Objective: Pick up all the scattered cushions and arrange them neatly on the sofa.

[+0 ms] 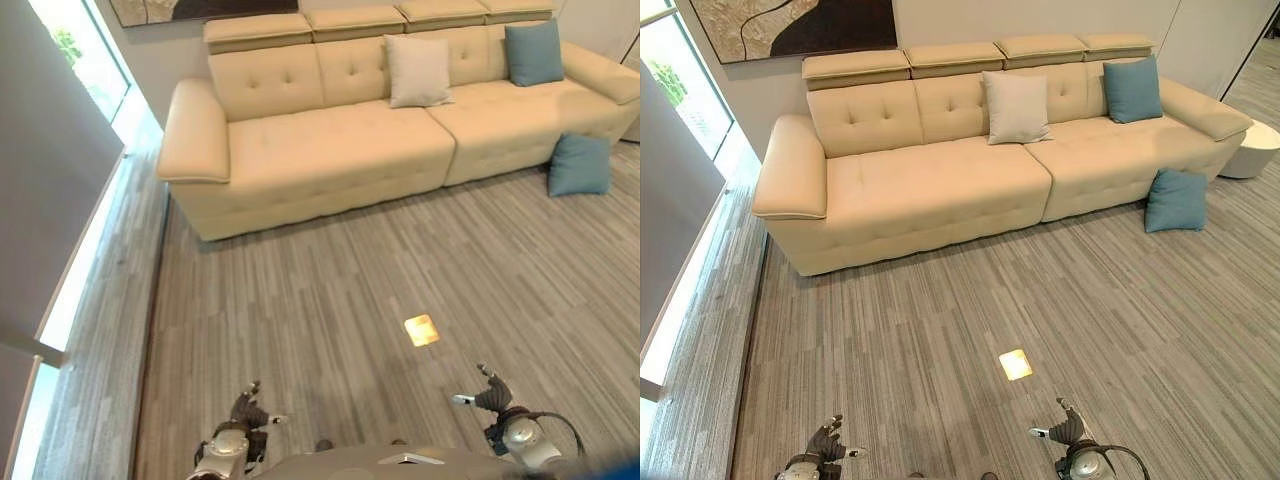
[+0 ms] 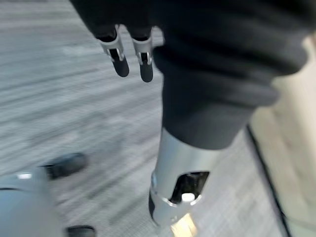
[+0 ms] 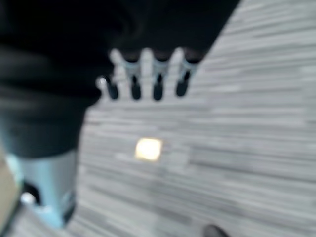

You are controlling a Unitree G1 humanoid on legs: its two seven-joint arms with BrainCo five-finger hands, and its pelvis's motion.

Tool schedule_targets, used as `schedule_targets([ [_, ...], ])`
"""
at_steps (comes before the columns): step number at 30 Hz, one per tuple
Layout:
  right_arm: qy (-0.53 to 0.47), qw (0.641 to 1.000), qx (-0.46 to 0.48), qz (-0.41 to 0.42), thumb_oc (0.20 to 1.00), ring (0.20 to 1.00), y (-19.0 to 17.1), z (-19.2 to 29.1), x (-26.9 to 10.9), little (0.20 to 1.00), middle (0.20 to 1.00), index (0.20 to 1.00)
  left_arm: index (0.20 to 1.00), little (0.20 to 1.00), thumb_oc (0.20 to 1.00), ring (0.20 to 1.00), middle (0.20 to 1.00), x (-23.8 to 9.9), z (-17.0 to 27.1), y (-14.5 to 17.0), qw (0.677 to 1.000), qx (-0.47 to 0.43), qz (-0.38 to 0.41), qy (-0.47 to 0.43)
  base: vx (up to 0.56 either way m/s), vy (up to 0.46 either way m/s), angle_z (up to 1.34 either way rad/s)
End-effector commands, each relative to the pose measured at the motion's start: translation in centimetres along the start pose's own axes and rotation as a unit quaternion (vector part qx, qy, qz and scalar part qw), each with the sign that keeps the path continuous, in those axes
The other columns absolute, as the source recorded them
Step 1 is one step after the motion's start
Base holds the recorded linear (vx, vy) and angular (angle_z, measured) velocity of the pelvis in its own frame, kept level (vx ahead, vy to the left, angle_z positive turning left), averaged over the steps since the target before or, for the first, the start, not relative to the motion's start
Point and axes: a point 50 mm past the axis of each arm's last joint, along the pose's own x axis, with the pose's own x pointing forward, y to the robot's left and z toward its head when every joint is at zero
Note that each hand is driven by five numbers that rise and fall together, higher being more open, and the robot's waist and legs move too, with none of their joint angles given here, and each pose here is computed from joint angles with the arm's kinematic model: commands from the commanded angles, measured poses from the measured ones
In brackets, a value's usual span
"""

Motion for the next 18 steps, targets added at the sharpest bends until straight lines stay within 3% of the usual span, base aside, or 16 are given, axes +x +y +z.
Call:
schedule_targets([
  [1,-0.021,1.000,-0.017,-0.004,1.000,1.000,-0.6,2.1,0.9,1.000,1.000,1.000,1.000,1.000,1.000,1.000,1.000,0.9,3.0,0.1,0.999,0.030,0.006,-0.038,0.00,0.000,0.00],
  [18,0.034,0.999,-0.013,0.022,1.000,1.000,0.9,-0.3,0.2,1.000,1.000,1.000,1.000,1.000,1.000,1.000,1.000,0.8,2.4,-0.3,0.994,0.101,-0.016,-0.023,0.00,-0.018,-0.01],
])
